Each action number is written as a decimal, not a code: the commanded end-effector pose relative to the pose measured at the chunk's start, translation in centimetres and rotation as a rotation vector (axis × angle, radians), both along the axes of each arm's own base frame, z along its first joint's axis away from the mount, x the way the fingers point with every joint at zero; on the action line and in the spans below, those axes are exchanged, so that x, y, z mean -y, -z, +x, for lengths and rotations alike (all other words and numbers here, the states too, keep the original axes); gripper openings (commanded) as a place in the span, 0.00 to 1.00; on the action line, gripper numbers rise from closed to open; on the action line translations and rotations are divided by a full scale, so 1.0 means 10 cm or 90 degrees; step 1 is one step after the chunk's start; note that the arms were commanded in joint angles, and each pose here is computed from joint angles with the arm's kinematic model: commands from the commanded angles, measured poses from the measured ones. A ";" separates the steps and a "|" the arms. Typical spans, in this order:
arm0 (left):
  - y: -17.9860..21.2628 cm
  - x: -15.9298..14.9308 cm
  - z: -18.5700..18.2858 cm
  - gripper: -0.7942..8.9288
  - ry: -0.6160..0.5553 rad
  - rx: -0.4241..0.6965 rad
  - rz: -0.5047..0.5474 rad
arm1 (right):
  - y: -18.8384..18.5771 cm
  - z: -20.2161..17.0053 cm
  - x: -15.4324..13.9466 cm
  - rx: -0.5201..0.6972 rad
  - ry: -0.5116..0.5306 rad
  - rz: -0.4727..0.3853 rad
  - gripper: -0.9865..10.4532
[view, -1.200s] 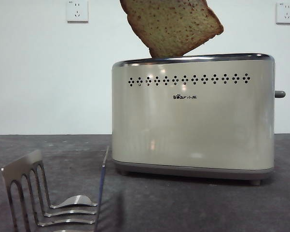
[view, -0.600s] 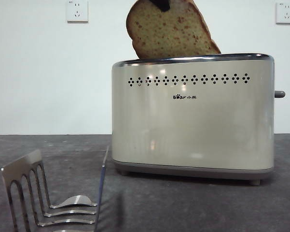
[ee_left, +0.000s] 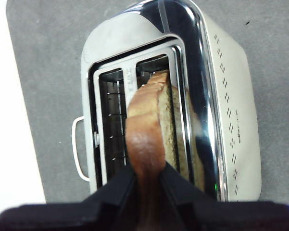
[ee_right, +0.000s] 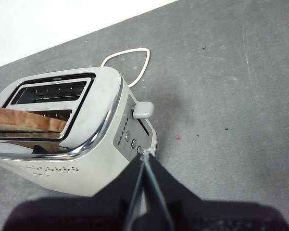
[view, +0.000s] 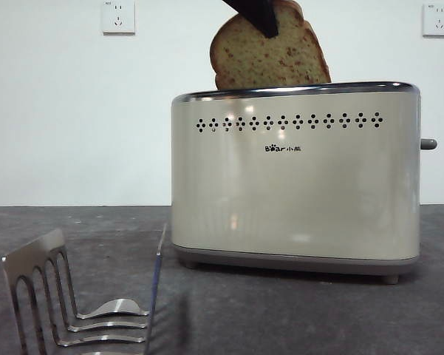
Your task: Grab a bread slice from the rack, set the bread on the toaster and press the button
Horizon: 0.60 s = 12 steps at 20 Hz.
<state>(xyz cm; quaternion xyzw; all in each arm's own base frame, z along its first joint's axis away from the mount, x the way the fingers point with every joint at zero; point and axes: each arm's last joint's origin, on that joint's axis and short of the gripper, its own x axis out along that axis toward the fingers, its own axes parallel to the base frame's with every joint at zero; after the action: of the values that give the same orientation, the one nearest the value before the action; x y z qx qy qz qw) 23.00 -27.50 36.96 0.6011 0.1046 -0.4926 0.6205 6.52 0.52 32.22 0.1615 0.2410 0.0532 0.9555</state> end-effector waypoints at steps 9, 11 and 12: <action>0.26 0.18 0.11 0.07 -0.019 -0.031 0.014 | -0.02 -0.01 0.00 0.008 0.000 -0.007 0.09; 0.26 0.22 0.11 0.08 -0.025 -0.031 -0.002 | -0.02 -0.01 0.00 0.008 0.000 -0.007 0.09; 0.26 0.23 0.10 0.08 -0.025 -0.031 -0.005 | -0.02 -0.01 0.00 0.008 0.000 -0.007 0.09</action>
<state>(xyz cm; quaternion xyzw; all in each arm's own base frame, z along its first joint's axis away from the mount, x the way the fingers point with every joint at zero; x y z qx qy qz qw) 23.84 -29.25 35.24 0.5930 0.1152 -0.4912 0.6276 6.53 0.52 32.22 0.1614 0.2411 0.0528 0.9555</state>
